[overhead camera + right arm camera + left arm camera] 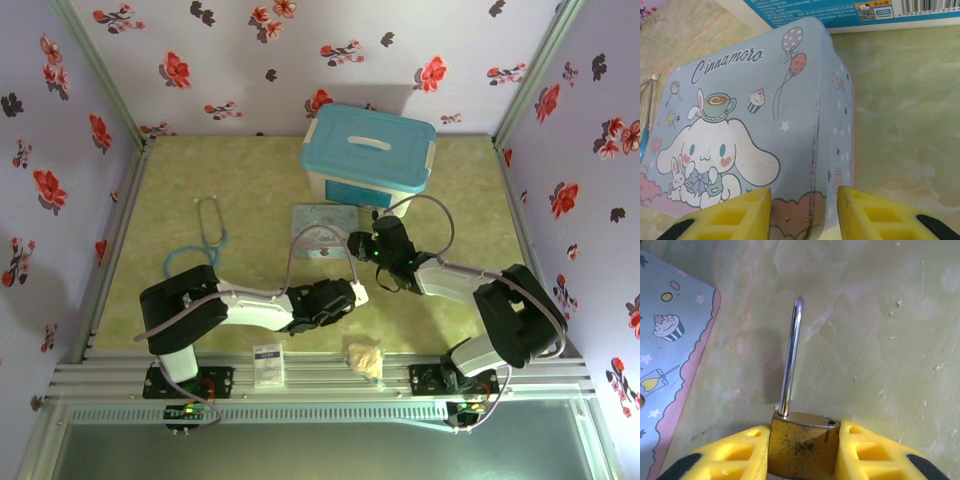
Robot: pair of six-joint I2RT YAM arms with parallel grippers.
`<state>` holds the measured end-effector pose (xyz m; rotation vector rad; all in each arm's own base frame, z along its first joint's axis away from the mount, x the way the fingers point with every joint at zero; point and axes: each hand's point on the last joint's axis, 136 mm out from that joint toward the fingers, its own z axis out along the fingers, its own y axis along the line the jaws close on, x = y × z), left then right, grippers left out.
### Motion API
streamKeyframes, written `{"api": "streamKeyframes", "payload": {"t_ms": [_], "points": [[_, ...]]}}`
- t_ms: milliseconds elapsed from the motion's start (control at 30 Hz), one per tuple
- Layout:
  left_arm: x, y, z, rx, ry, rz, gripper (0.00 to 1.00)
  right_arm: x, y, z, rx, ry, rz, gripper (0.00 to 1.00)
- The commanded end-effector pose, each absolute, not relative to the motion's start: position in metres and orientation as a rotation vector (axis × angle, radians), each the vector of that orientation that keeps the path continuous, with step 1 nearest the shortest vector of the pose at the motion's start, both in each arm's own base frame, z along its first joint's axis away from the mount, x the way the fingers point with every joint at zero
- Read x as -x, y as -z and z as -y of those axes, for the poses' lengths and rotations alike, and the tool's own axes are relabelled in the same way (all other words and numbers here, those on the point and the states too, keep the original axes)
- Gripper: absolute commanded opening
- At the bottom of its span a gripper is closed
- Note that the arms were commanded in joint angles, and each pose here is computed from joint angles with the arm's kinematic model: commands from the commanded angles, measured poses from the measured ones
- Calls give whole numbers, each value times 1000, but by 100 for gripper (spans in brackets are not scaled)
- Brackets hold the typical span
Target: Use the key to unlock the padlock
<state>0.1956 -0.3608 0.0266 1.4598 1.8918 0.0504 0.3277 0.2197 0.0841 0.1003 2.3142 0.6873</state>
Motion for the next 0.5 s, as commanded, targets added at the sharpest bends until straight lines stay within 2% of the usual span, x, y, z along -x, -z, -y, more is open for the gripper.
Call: {"api": "streamKeyframes", "payload": {"t_ms": [0, 167, 467], "points": [[-156, 4, 364, -1585, 86, -2002, 33, -308, -55, -194, -128, -556, -2438, 39], [-137, 12, 380, -1640, 233, -2106, 38, -306, -57, -189, -130, -542, -2435, 39], [-131, 11, 399, -1446, 437, -2272, 42, -299, -67, -167, -166, -493, -2413, 42]]}}
